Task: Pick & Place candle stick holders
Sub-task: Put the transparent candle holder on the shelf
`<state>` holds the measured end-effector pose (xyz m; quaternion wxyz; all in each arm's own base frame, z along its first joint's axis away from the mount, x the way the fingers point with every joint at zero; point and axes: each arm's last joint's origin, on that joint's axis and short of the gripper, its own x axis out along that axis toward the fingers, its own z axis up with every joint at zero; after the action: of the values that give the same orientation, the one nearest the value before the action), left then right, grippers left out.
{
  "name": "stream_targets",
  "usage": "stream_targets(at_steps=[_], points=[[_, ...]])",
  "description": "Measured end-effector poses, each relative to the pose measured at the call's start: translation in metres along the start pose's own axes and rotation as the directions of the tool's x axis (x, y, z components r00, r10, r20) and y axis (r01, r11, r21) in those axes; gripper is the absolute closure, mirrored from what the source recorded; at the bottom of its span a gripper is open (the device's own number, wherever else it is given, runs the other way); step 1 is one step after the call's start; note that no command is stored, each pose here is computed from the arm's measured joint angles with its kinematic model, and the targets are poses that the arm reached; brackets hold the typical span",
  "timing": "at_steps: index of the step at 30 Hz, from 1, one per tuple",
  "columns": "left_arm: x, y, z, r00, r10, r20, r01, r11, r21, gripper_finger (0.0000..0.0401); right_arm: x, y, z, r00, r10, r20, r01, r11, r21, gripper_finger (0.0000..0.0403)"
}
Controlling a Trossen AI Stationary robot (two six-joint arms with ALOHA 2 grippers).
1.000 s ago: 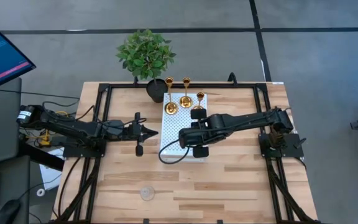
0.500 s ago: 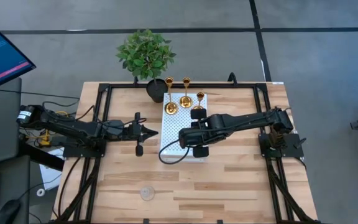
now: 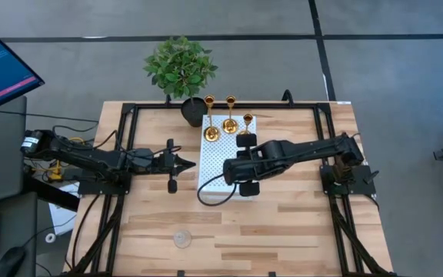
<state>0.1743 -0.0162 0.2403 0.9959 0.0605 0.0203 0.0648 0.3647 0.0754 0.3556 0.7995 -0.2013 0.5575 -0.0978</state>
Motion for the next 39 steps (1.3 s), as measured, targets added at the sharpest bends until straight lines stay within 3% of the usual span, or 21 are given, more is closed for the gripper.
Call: stream_targets(at_steps=[7, 14, 19, 26, 32, 39], points=[[0.0, 0.0, 0.0, 1.0, 0.0, 0.0, 0.0, 1.0, 0.0, 0.0394, -0.031, -0.014, -0.005, 1.0, 0.001, -0.002, -0.001, 1.0, 0.022, 0.0325], [0.0, -0.001, 0.0, 1.0, -0.003, 0.0, 0.003, 1.0, 0.0, 0.0394, -0.061, -0.023, -0.02, 0.998, 0.003, 0.064, -0.015, 0.984, 0.177, 0.0348], [0.0, -0.001, -0.001, 1.0, -0.007, -0.006, 0.007, 1.0, 0.002, 0.0394, -0.071, -0.011, -0.041, 0.998, -0.006, 0.058, -0.004, 0.984, 0.181, 0.0395], [0.0, -0.002, 0.0, 0.998, -0.064, 0.0, 0.064, 0.998, 0.002, 0.0394, -0.067, 0.016, -0.085, 0.993, -0.101, 0.059, 0.082, 0.958, 0.274, 0.0401], [0.0, -0.003, -0.001, 0.998, -0.07, 0.0, 0.07, 0.998, 0.002, 0.0394, -0.045, 0.038, -0.125, 0.972, -0.05, 0.231, -0.028, 0.947, 0.32, 0.0402], [-0.001, -0.007, 0.0, 0.977, -0.215, 0.016, 0.214, 0.977, 0.003, 0.0394, -0.012, 0.042, -0.171, 0.859, 0.059, 0.508, -0.232, 0.93, 0.285, 0.0403]])
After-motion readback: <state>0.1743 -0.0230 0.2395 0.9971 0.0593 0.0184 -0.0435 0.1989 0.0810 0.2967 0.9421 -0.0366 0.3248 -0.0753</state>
